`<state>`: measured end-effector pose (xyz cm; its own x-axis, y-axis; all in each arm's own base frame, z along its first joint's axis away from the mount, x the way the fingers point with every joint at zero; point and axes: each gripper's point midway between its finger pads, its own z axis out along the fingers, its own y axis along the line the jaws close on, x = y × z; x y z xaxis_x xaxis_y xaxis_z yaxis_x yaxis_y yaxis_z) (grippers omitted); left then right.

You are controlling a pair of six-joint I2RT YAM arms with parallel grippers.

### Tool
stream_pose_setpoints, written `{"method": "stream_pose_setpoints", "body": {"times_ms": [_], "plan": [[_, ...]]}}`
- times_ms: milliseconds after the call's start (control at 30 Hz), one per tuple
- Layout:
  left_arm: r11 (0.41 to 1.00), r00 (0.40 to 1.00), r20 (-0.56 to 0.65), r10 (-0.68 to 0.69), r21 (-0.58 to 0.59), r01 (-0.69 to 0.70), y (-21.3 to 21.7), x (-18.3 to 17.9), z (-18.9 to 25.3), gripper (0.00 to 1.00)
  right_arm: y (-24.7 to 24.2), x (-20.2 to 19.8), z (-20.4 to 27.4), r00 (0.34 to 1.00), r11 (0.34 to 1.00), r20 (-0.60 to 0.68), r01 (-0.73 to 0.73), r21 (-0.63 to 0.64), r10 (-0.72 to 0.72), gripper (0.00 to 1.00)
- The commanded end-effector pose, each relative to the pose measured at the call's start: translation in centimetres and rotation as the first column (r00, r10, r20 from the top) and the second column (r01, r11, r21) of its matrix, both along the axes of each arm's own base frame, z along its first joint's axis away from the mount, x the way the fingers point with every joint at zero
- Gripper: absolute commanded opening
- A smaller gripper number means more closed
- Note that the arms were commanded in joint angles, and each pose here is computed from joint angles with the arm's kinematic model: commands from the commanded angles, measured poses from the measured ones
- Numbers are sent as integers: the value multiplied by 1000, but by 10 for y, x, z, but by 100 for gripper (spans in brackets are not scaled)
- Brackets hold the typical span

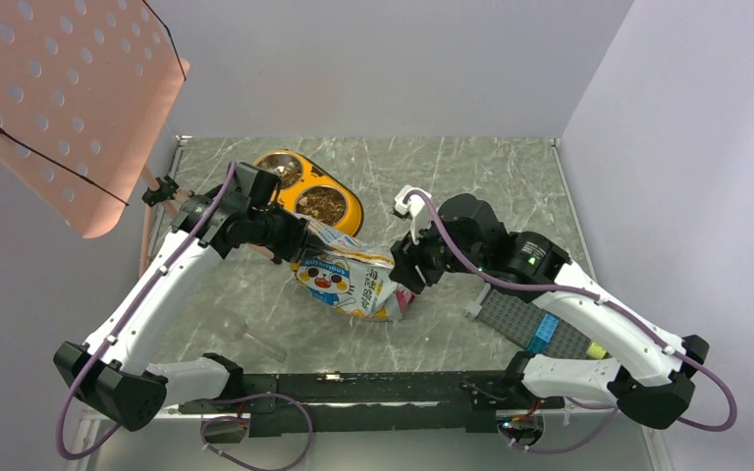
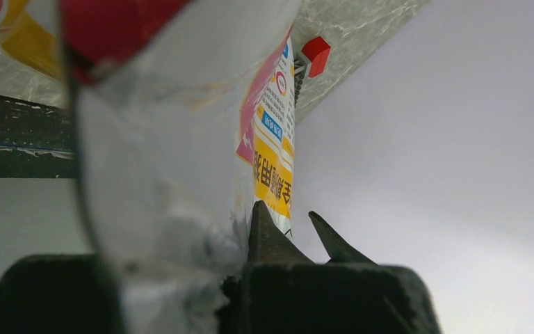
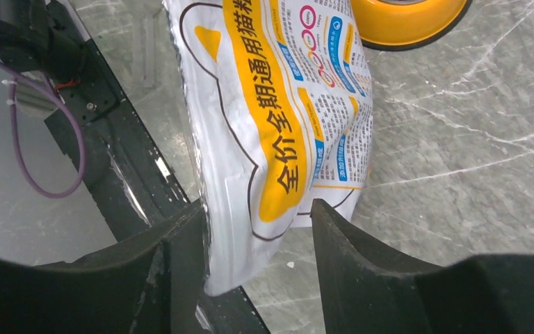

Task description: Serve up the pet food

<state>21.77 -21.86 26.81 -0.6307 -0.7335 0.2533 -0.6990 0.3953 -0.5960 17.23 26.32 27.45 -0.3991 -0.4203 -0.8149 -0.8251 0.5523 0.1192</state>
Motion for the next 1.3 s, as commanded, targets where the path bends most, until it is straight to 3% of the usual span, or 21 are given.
{"method": "stream_pose_setpoints", "body": {"times_ms": [0, 167, 233, 267, 400, 500, 700, 867, 1100, 1267], "plan": [[997, 994, 90, 67, 38, -70, 18, 14, 5, 0, -8, -5, 14, 996, 998, 65, -58, -15, 58, 59], [998, 992, 108, 61, -20, -59, 6, 14, 3, 0, 7, -13, 12, 985, 992, 123, -118, -42, 123, 60], [998, 990, 130, 48, -44, -43, 0, 15, 5, 0, 15, -8, 13, 978, 995, 188, -75, -73, 88, 60], [998, 988, 146, 39, -52, -32, -4, 16, 8, 5, 18, -5, 14, 973, 995, 224, -40, -93, 60, 59], [998, 978, 209, -2, -65, 15, -21, 9, 20, 49, 26, 2, 19, 952, 994, 304, 45, -104, -12, 45], [995, 970, 241, -21, -92, 44, -36, 0, 25, 64, 27, 4, 19, 942, 993, 335, 69, -97, -33, 36], [983, 971, 237, -22, -174, 65, -60, -16, 24, 64, 29, 3, 19, 942, 993, 332, 86, -84, -54, 41], [961, 979, 205, -15, -267, 70, -83, -27, 19, 52, 18, -5, 12, 949, 994, 310, 82, -67, -58, 42], [983, 964, 264, 17, -178, 31, -61, -29, 25, 53, 4, -21, -10, 965, 993, 262, 24, -118, 8, 52], [983, 968, 244, 57, -181, -12, -49, -33, 20, 52, 3, -21, 7, 966, 998, 253, 59, -30, -50, 63]]}}
